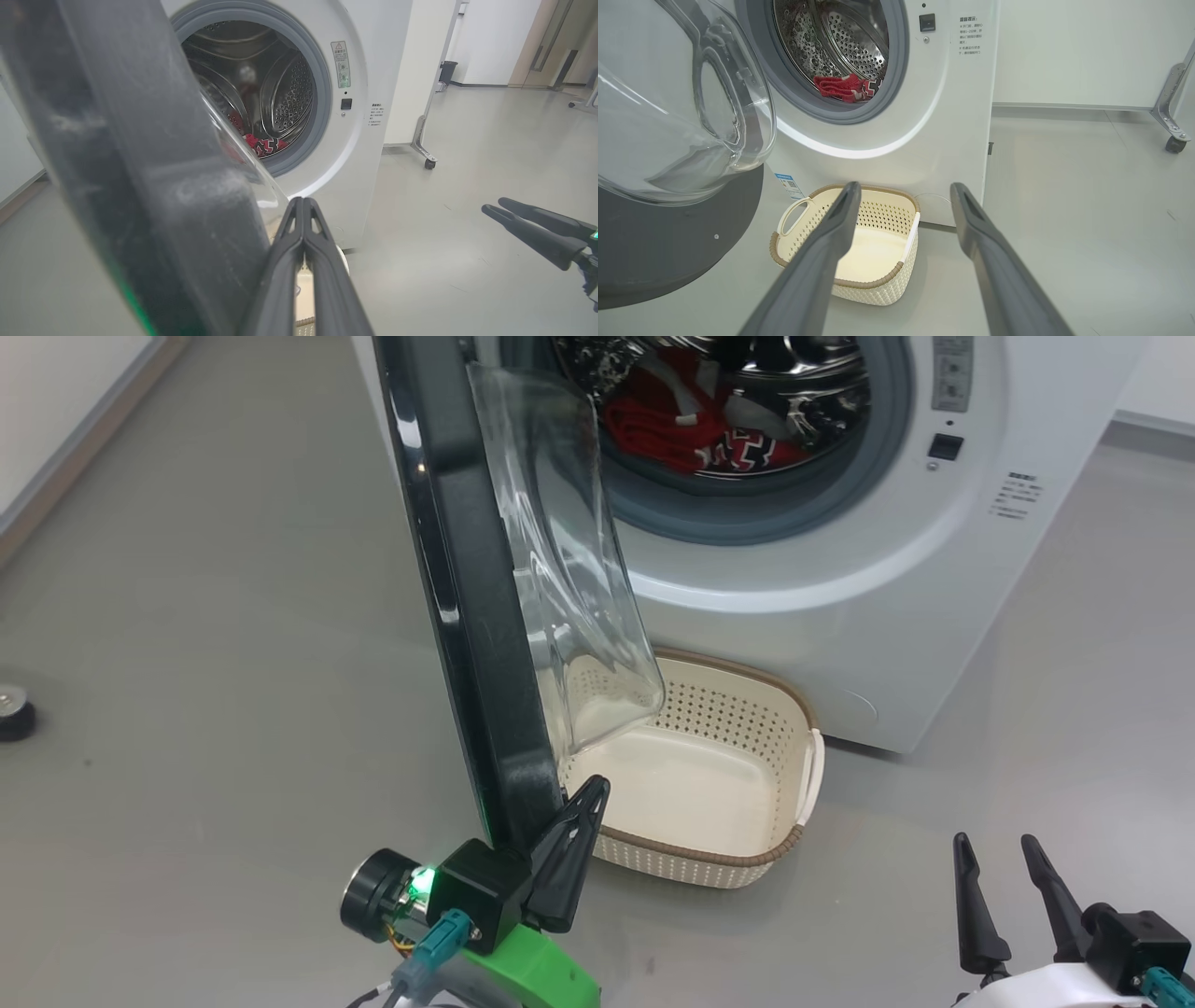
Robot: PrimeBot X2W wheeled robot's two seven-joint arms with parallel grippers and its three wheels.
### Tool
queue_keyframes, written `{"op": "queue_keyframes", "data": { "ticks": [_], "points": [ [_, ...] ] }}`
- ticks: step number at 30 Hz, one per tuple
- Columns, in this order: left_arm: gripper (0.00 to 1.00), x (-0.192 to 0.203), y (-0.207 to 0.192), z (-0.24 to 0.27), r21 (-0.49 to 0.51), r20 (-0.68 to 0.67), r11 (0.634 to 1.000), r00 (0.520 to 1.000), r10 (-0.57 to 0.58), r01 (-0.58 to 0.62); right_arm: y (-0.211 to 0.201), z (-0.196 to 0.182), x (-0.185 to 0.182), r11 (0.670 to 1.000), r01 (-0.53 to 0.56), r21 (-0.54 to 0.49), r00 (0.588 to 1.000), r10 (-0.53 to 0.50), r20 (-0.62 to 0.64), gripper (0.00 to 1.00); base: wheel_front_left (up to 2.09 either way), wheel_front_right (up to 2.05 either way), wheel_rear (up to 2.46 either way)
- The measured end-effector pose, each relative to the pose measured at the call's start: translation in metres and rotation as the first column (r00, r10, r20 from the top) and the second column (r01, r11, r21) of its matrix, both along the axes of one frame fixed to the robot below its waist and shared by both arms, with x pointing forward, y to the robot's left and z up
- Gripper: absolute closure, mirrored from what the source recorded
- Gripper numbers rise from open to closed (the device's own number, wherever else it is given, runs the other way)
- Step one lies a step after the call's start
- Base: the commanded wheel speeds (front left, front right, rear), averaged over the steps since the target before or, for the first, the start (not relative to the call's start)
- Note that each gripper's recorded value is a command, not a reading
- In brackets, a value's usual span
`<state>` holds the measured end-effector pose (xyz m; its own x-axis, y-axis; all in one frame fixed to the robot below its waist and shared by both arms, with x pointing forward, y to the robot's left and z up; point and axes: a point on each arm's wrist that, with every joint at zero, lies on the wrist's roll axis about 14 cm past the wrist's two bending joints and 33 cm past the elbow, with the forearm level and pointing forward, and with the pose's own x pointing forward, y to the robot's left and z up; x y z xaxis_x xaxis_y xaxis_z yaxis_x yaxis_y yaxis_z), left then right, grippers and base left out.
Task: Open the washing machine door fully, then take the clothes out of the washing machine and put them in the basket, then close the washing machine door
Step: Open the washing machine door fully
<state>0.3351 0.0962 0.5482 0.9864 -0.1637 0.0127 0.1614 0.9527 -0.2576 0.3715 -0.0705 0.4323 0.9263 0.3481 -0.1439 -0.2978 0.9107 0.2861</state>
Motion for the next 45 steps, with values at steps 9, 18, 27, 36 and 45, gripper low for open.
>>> {"op": "queue_keyframes", "data": {
  "ticks": [9,18,27,36,45],
  "points": [
    [1.00,-0.015,0.036,-0.006,0.022,-0.005,0.991,0.992,0.129,-0.129,0.024,0.002,0.005,0.997,-0.072,0.004,0.997,0.072,0.009,0.00,0.00,0.00,0.00],
    [1.00,-0.026,0.094,-0.011,0.067,-0.002,0.951,0.953,0.302,-0.301,0.042,0.000,0.003,0.991,-0.133,0.004,0.991,0.133,0.006,0.00,0.00,0.00,0.00],
    [1.00,-0.031,0.137,-0.015,0.084,-0.001,0.905,0.909,0.418,-0.416,0.041,-0.002,0.006,0.991,-0.133,0.000,0.991,0.133,0.007,0.00,0.00,0.00,0.00],
    [1.00,-0.039,0.189,-0.028,0.122,-0.024,0.832,0.837,0.547,-0.541,0.031,-0.002,0.013,0.994,-0.111,-0.010,0.994,0.111,0.016,0.00,0.00,0.00,0.00],
    [1.00,-0.045,0.220,-0.054,0.151,-0.100,0.782,0.777,0.621,-0.605,0.020,-0.008,0.020,0.996,-0.085,-0.020,0.996,0.085,0.010,0.00,0.00,0.00,0.00]
  ]
}}
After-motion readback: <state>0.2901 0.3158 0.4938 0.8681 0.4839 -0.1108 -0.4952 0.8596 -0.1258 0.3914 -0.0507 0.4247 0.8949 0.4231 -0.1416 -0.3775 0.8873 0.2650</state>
